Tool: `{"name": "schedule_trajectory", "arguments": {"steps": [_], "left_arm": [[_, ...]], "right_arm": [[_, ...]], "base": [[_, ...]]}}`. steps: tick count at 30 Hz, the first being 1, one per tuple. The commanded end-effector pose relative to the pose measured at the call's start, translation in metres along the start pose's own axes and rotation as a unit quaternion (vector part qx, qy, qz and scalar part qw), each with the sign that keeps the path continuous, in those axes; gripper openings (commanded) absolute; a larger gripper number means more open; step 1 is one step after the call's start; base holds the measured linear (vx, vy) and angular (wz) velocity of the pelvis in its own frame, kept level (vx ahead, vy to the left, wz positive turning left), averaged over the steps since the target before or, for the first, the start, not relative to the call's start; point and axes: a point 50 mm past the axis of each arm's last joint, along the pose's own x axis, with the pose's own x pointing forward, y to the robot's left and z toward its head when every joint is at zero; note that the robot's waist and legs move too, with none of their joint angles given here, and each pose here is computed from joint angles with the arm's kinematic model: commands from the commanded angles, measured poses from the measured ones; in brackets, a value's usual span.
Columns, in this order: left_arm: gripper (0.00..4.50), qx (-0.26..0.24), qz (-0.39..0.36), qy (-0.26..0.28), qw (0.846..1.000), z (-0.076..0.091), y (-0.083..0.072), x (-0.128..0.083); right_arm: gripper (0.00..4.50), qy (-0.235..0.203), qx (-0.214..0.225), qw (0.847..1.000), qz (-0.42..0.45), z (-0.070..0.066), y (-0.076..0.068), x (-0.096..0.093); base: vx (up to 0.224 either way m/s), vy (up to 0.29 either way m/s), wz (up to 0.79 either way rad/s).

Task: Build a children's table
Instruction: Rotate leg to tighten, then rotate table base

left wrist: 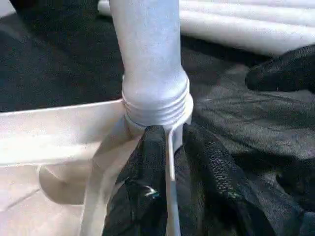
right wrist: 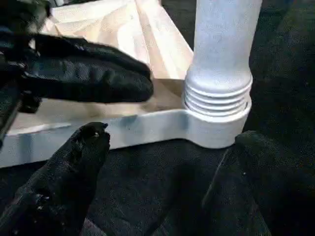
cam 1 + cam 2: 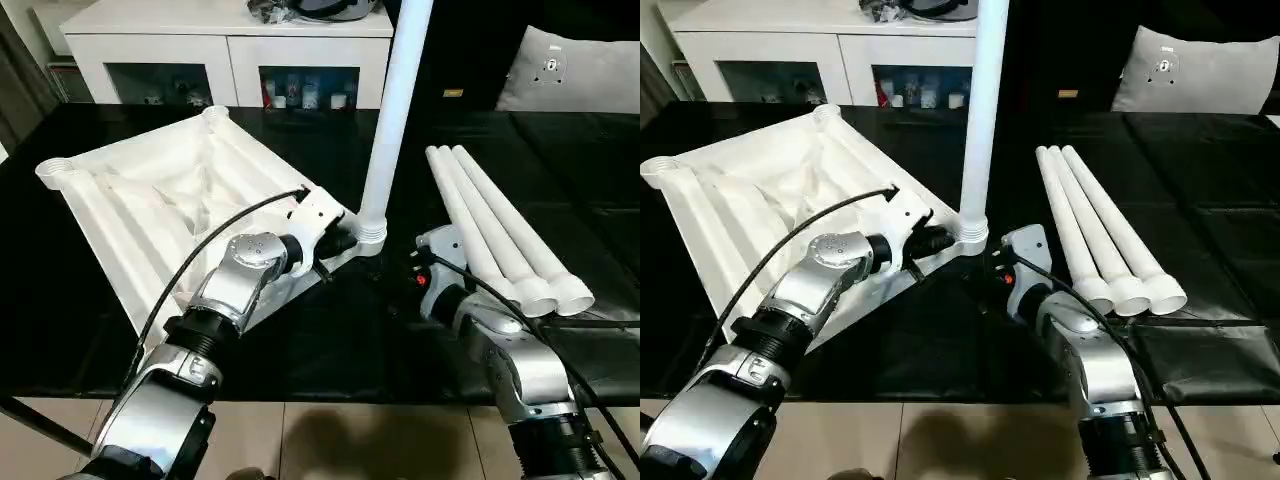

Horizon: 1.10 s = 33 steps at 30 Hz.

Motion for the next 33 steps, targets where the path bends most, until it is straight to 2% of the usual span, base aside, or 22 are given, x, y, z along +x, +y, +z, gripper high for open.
{"name": "schedule_trajectory", "arguments": {"steps": [1,4,7,9,10,11,13,14,15,17,22,25,28,31,33], "left_arm": [[1.12,0.000,0.015,-0.012,1.000,0.001,0.005,-0.005],[1.12,0.000,0.028,-0.019,0.999,0.000,0.008,-0.015],[1.12,0.007,0.051,-0.032,0.998,0.003,0.015,-0.039],[1.12,0.007,0.062,-0.034,0.998,0.003,0.018,-0.046],[1.12,0.005,0.088,-0.028,0.996,-0.002,0.025,-0.061],[1.12,0.005,0.089,-0.027,0.996,-0.003,0.025,-0.061],[1.12,0.007,0.117,-0.006,0.993,-0.009,0.031,-0.074],[0.84,0.007,0.117,-0.006,0.993,-0.009,0.031,-0.074],[0.76,0.007,0.127,0.000,0.992,-0.011,0.033,-0.079],[0.73,0.001,0.165,0.024,0.986,-0.016,0.038,-0.102],[0.27,0.000,0.221,0.078,0.972,-0.028,0.050,-0.131],[0.03,-0.003,0.244,0.106,0.964,-0.034,0.056,-0.141],[0.03,-0.005,0.268,0.141,0.953,-0.040,0.059,-0.152],[0.03,-0.007,0.278,0.154,0.948,-0.042,0.060,-0.156],[0.03,-0.007,0.284,0.161,0.945,-0.043,0.060,-0.157]], "right_arm": [[4.50,0.000,-0.007,1.000,-0.005,0.000,0.001,-0.001],[4.50,-0.001,-0.007,1.000,-0.005,0.000,0.002,-0.001],[4.50,-0.001,-0.013,1.000,-0.006,0.000,0.002,-0.003],[4.50,0.003,-0.020,1.000,-0.006,0.000,0.003,-0.003],[4.50,0.021,-0.027,0.999,0.015,-0.003,0.009,-0.002],[4.50,0.022,-0.027,0.999,0.016,-0.003,0.009,-0.002],[4.50,0.035,-0.036,0.998,0.034,-0.006,0.014,-0.002],[4.50,0.035,-0.036,0.998,0.034,-0.006,0.014,-0.002],[4.50,0.039,-0.040,0.998,0.034,-0.007,0.014,-0.002],[4.50,0.060,-0.043,0.997,0.036,-0.012,0.014,-0.003],[4.50,0.073,-0.040,0.996,0.043,-0.016,0.017,-0.005],[4.50,0.082,-0.024,0.995,0.041,-0.018,0.018,-0.006],[4.50,0.101,-0.006,0.994,0.046,-0.018,0.020,-0.006],[4.50,0.086,-0.040,0.995,0.034,-0.013,0.018,-0.004],[4.50,0.080,-0.046,0.995,0.024,-0.012,0.016,-0.002]], "base": [[0.000,0.000,0.00],[0.000,0.000,0.00],[0.000,0.000,0.00],[0.000,0.000,0.00],[0.000,0.000,0.00],[0.000,0.000,0.00],[0.000,0.000,0.00],[0.000,0.000,0.00],[0.000,0.000,0.00],[0.000,0.000,0.00],[0.000,0.000,0.00],[0.000,0.000,0.00],[0.000,0.000,0.00],[0.000,0.000,0.00],[0.000,0.000,0.00]]}}
